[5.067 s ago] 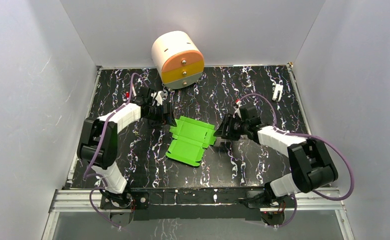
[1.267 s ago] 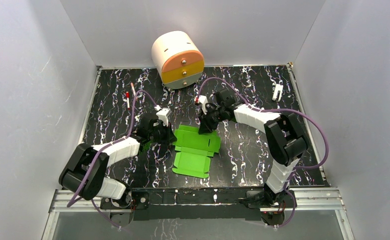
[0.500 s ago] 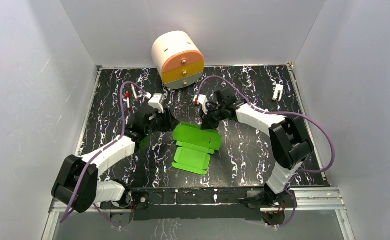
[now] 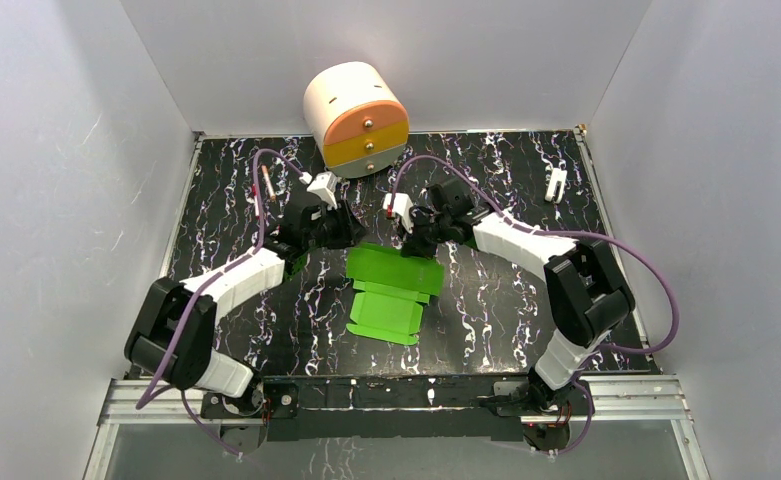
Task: Fold the paper box
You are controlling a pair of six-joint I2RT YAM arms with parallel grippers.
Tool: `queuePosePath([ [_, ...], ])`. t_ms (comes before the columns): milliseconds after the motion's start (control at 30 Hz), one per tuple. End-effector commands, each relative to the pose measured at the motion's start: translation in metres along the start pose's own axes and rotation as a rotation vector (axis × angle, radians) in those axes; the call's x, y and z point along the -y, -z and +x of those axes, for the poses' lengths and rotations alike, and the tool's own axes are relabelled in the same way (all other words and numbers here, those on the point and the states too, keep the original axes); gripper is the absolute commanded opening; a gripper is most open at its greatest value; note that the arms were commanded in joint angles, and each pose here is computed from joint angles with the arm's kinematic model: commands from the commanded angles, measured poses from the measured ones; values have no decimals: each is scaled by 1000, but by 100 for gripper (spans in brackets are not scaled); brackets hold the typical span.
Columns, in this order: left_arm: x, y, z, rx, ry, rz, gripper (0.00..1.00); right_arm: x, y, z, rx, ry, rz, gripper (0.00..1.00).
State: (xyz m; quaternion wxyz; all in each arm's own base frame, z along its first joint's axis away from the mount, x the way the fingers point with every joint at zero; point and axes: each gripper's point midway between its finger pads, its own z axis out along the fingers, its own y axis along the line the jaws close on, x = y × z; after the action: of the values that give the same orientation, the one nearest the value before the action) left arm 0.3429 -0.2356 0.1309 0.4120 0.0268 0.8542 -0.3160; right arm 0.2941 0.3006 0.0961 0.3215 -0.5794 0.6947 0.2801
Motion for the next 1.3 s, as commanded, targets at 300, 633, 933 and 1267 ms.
queuePosePath([
  [300, 12, -10, 6, -68, 62, 62, 32, 8, 13, -29, 86, 155, 97, 0],
  [633, 17, -6, 13, -95, 71, 97, 21, 18, 8, -33, 80, 178, 181, 0],
  [933, 23, -6, 20, -133, 107, 130, 18, 27, 11, -48, 131, 218, 268, 0],
  [1267, 30, -12, 28, -152, 173, 184, 17, 24, 4, -53, 165, 258, 289, 0],
])
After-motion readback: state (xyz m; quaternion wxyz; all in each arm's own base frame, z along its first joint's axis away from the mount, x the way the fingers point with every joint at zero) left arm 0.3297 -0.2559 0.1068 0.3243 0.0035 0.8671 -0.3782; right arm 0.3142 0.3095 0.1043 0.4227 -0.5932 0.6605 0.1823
